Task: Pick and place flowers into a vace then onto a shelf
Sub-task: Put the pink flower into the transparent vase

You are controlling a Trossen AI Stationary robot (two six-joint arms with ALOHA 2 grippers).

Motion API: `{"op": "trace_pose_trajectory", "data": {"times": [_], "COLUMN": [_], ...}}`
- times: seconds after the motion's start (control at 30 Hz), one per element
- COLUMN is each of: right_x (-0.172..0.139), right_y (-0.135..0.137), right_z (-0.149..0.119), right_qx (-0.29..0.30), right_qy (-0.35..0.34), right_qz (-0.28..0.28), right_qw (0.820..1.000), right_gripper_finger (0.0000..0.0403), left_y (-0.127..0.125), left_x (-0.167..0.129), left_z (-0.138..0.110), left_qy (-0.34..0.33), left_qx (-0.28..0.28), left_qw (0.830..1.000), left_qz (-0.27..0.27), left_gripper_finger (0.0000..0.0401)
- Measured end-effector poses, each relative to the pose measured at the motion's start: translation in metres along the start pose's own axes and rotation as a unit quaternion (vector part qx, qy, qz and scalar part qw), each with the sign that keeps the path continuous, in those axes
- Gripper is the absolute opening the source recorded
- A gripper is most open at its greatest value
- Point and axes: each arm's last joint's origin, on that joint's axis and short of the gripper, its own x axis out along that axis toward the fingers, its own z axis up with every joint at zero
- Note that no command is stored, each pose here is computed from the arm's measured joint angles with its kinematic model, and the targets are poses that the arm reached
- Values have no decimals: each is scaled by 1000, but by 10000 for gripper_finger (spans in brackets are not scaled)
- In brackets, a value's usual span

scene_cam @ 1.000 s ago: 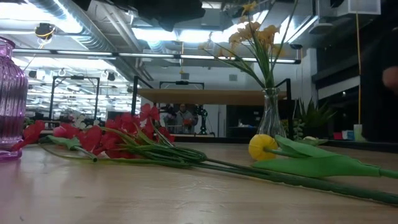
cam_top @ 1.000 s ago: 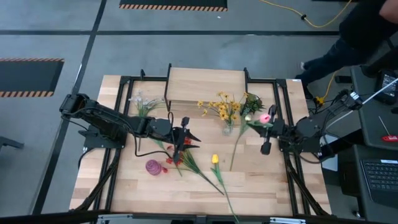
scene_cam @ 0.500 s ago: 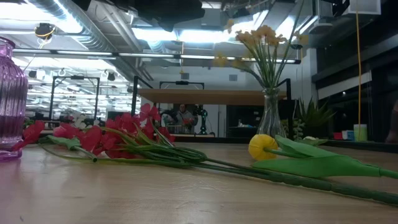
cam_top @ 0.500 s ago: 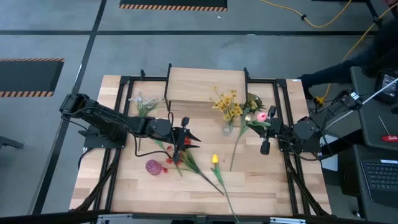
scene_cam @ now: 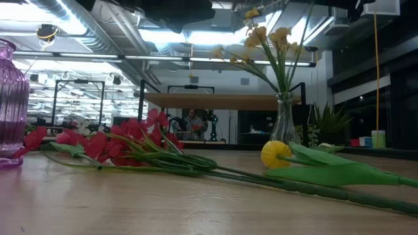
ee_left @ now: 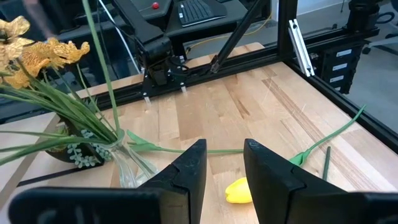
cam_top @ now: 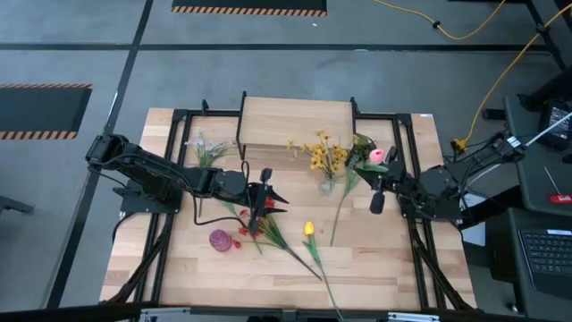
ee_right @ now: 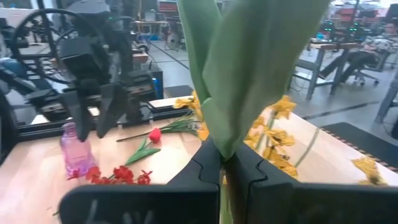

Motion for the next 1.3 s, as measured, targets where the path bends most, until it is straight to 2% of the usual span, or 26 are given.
{"op": "trace_pose_trajectory", "data": {"times": [0.27,0.67,1.3], "right_x": [10,38,58], "right_y": [-3,10,25], "right_z": [-5,-30,-59], "right_qx": [7,-24,-57], "right_qy": [16,75,129], "right_qz": [-26,-50,-63], "right_qw": [1000,996,988], "right_gripper_finger": [3,3,12], "left_y": [0,0,0], "left_x": [0,0,0], "left_z": [0,0,0], "left_qy": [0,1,1], "left_qx": [0,0,0], "left_qw": [1000,1000,1000], "left_qz": [0,0,0], "left_gripper_finger": [102,102,102]}}
